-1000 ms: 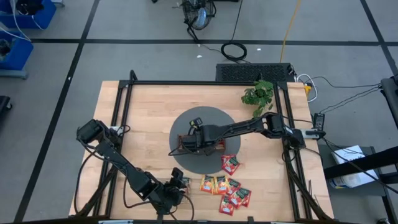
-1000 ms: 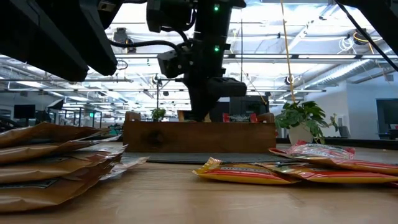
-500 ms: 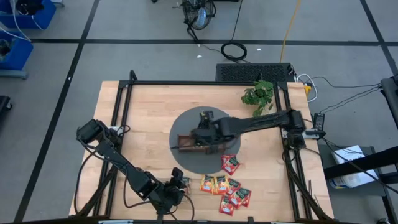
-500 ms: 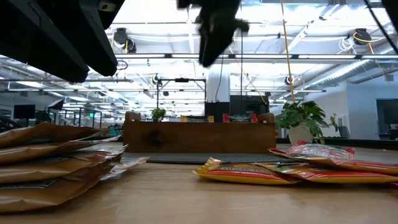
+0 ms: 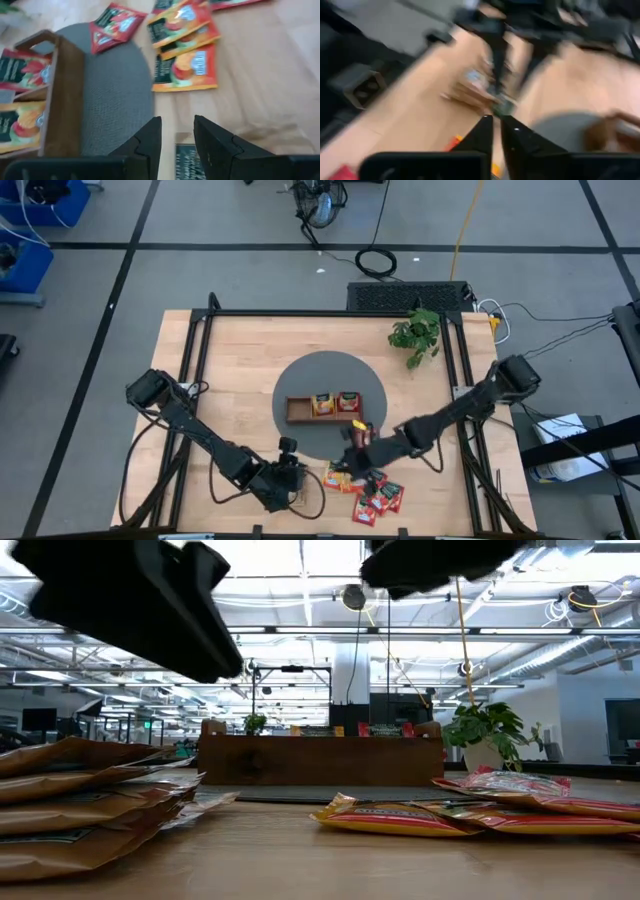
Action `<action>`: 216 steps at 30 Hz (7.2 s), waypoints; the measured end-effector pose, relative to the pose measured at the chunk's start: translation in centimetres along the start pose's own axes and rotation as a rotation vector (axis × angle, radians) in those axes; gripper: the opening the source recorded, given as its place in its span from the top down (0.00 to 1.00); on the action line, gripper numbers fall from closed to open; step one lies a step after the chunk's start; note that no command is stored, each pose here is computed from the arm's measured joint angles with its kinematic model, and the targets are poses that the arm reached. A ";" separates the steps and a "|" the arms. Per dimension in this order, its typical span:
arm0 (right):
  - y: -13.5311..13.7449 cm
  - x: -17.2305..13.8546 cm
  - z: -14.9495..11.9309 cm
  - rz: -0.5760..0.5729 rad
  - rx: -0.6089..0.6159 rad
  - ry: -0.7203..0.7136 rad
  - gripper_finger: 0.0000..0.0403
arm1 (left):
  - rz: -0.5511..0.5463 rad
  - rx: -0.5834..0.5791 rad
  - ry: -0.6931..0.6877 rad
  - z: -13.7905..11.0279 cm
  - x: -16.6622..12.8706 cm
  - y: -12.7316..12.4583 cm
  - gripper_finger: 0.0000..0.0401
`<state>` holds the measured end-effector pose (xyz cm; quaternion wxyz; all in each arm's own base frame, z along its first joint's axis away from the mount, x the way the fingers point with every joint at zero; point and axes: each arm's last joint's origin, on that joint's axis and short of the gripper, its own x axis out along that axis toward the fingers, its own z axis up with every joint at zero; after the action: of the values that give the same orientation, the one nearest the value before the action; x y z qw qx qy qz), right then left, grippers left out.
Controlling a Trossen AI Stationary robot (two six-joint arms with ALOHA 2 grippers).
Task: Pick & Place Tea
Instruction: Put the brown tea bag into the left section of the wooden organizer
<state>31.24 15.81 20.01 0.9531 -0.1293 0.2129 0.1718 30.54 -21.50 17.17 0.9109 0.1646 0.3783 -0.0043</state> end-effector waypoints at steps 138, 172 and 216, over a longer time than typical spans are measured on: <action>-8.6 12.5 -3.8 0.258 0.612 0.349 1.00 | 0.003 -0.104 -0.085 -8.1 0.3 -6.9 0.70; -8.5 13.6 -4.7 0.297 0.779 0.356 0.63 | -0.076 -0.126 -0.156 -9.6 2.4 -5.1 0.70; -10.0 10.0 -0.1 0.236 0.449 0.229 1.00 | -0.007 -0.094 -0.263 -9.0 -6.1 -6.0 0.70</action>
<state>43.51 9.38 17.14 0.9009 0.0923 0.3658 0.2146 19.21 -25.15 13.60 0.9594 0.1186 0.2558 -0.0115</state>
